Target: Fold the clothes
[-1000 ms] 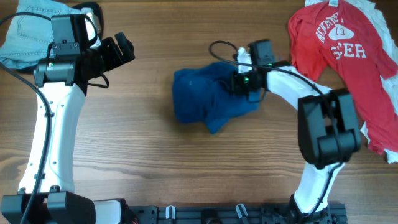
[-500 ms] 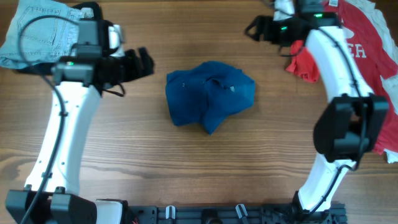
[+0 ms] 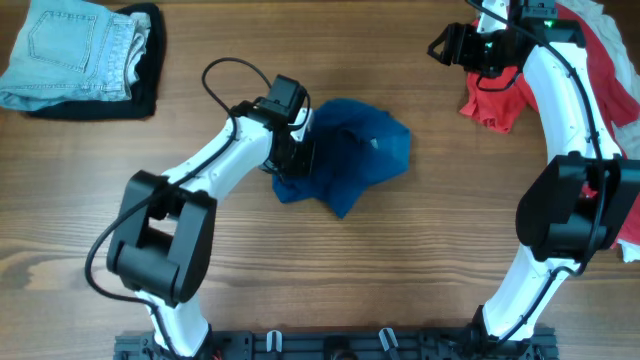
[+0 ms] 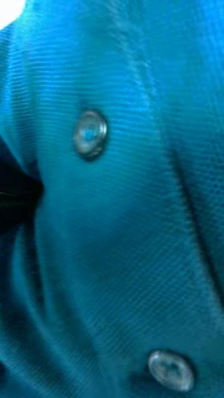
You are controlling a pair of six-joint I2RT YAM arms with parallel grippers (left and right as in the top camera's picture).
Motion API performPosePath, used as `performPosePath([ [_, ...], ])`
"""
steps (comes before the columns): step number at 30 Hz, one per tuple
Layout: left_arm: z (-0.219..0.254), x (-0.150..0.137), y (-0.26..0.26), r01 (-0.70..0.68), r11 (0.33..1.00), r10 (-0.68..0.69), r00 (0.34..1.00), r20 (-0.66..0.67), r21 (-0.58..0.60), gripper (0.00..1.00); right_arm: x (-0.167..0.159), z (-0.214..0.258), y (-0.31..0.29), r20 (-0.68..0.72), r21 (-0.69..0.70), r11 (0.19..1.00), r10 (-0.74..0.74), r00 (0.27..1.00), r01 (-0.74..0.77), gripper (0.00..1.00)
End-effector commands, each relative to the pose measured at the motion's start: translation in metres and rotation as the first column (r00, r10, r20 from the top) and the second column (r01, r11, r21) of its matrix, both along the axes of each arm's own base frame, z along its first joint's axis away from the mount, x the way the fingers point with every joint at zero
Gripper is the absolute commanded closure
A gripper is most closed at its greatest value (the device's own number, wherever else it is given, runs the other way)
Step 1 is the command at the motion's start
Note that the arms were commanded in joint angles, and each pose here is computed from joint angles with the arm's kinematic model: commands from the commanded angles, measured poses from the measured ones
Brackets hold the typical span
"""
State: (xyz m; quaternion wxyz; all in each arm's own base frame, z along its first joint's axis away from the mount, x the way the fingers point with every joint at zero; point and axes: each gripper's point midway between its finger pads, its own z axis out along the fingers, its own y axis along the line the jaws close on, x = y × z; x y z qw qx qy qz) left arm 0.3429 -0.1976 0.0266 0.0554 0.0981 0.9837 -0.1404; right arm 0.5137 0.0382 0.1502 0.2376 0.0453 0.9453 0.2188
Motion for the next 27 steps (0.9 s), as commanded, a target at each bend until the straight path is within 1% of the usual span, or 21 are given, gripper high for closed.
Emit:
performPosePath([
  [1, -0.025, -0.001, 0.004, 0.061, 0.998, -0.060, 0.998, -0.023, 0.020, 0.89, 0.001, 0.004, -0.005, 0.014, -0.043, 0.999, -0.007, 1.000, 0.008, 0.27],
  [3, -0.039, 0.001, 0.014, 0.063, 0.997, -0.061, 0.997, -0.042, 0.040, 0.85, 0.001, 0.004, -0.006, 0.015, -0.044, 0.999, -0.007, 1.000, 0.008, 0.27],
  [4, -0.047, 0.003, 0.022, 0.049, 0.997, -0.046, 0.998, -0.054, 0.065, 0.80, 0.001, 0.004, -0.005, 0.014, -0.043, 0.999, -0.008, 1.000, 0.008, 0.27],
  [5, -0.058, 0.004, 0.035, 0.029, 0.994, -0.022, 0.997, -0.068, 0.107, 0.69, 0.001, 0.004, -0.006, 0.014, -0.046, 0.999, -0.008, 1.000, 0.009, 0.27],
  [6, -0.066, 0.006, 0.045, 0.015, 0.990, -0.004, 0.997, -0.077, 0.141, 0.61, 0.001, 0.003, -0.007, 0.014, -0.052, 0.999, -0.011, 1.000, 0.012, 0.27],
  [7, -0.075, 0.007, 0.059, -0.005, 0.983, 0.021, 0.996, -0.088, 0.182, 0.41, 0.001, 0.003, -0.008, 0.013, -0.058, 0.998, -0.014, 1.000, 0.015, 0.27],
  [8, -0.082, 0.008, 0.074, -0.028, 0.975, 0.050, 0.994, -0.097, 0.219, 0.25, 0.001, 0.003, -0.009, 0.011, -0.061, 0.998, -0.017, 1.000, 0.017, 0.27],
  [9, -0.087, 0.010, 0.089, -0.051, 0.965, 0.079, 0.992, -0.097, 0.258, 0.23, 0.001, 0.002, -0.010, 0.010, -0.066, 0.998, -0.019, 1.000, 0.020, 0.27],
  [11, -0.090, 0.020, 0.120, -0.108, 0.939, 0.136, 0.988, -0.067, 0.326, 0.06, 0.001, 0.001, -0.011, 0.008, -0.073, 0.997, -0.023, 1.000, 0.024, 0.27],
  [13, -0.089, 0.034, 0.145, -0.172, 0.919, 0.190, 0.982, -0.016, 0.354, 0.00, 0.000, 0.001, -0.012, 0.007, -0.079, 0.997, -0.026, 1.000, 0.026, 0.27],
  [16, -0.087, 0.061, 0.174, -0.278, 0.904, 0.267, 0.961, 0.079, 0.326, 0.00, 0.000, 0.000, -0.013, 0.006, -0.088, 0.996, -0.027, 1.000, 0.028, 0.27],
  [19, -0.084, 0.072, 0.187, -0.319, 0.896, 0.296, 0.948, 0.120, 0.308, 0.00, 0.000, -0.001, -0.015, 0.004, -0.100, 0.995, -0.026, 1.000, 0.026, 0.27],
  [20, -0.080, 0.076, 0.188, -0.315, 0.899, 0.287, 0.949, 0.134, 0.306, 0.00, -0.001, -0.001, -0.015, 0.004, -0.103, 0.994, -0.020, 1.000, 0.021, 0.27],
  [23, -0.060, 0.089, 0.189, -0.243, 0.915, 0.190, 0.964, 0.187, 0.322, 0.00, -0.001, -0.001, -0.015, 0.003, -0.104, 0.994, -0.018, 1.000, 0.018, 0.27],
  [25, -0.039, 0.107, 0.203, -0.274, 0.888, 0.184, 0.948, 0.260, 0.369, 0.00, -0.002, -0.002, -0.015, -0.001, -0.104, 0.994, -0.017, 1.000, 0.017, 0.27],
  [27, -0.015, 0.128, 0.215, -0.281, 0.868, 0.147, 0.933, 0.327, 0.410, 0.00, -0.004, -0.003, -0.015, -0.008, -0.105, 0.994, -0.017, 1.000, 0.016, 0.27],
])
